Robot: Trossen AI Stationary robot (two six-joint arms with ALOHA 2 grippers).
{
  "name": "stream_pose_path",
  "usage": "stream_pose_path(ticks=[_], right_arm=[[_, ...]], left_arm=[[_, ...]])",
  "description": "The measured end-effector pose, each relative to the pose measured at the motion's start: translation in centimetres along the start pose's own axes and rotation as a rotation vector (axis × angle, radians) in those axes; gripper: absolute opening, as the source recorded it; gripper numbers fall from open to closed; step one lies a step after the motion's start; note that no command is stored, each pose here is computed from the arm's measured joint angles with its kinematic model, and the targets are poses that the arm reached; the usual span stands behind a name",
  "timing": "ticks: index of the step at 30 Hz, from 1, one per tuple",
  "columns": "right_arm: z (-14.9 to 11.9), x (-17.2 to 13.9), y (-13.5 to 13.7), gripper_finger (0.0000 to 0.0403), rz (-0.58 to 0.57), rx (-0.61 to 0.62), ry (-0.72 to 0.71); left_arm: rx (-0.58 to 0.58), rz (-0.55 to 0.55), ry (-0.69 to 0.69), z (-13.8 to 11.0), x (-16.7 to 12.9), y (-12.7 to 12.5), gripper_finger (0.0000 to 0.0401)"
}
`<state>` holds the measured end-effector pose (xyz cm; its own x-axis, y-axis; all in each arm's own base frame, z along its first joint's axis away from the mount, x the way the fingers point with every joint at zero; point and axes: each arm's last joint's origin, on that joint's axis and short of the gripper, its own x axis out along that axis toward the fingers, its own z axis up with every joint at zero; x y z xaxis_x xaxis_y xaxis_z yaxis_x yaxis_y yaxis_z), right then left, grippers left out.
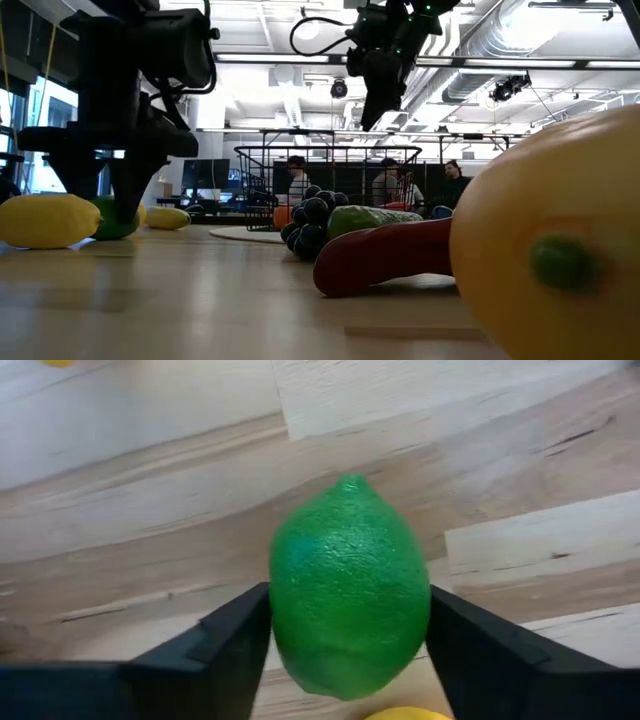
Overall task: Build produce basket
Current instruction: Put the green lime into the black wire basket
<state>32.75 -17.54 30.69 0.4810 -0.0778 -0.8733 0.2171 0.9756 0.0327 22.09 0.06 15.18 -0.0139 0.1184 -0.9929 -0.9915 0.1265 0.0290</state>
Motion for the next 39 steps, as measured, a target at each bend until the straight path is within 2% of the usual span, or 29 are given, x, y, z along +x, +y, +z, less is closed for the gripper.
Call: stream_pose_path(ticks=[5,8,16,27,33,39], right_arm=[[-0.2,0.0,0.0,0.014,-0.014,-0.003,0.022],[-0.5,-0.1,0.0,0.014,-0.037,-0.001,0.053],[-0.7,-2.3,-0.6,0.014,-0.071,0.014,-0.004],[-1.3,-4.9,-1.8,0.014,-0.111,0.074,-0.062],[-1.4,-5.5,-2.2,0.014,-0.124,0.124,-0.088],[-1.4,-5.5,-2.3,0.014,-0.126,0.203,-0.093]], left_arm=[[0.0,-0.003,-0.001,0.0,-0.1,-0.1,0.0161],[0.005,-0.039,-0.013,0.2,-1.0,-0.7,0.0145],[0.027,-0.152,-0.153,1.6,-4.5,-3.1,0.0152],[0.1,-0.285,-0.383,5.5,-10.7,-5.5,0.0152],[0.193,-0.286,-0.474,8.8,-13.1,-5.4,0.0152],[0.277,-0.244,-0.523,12.8,-13.8,-4.1,0.0152]])
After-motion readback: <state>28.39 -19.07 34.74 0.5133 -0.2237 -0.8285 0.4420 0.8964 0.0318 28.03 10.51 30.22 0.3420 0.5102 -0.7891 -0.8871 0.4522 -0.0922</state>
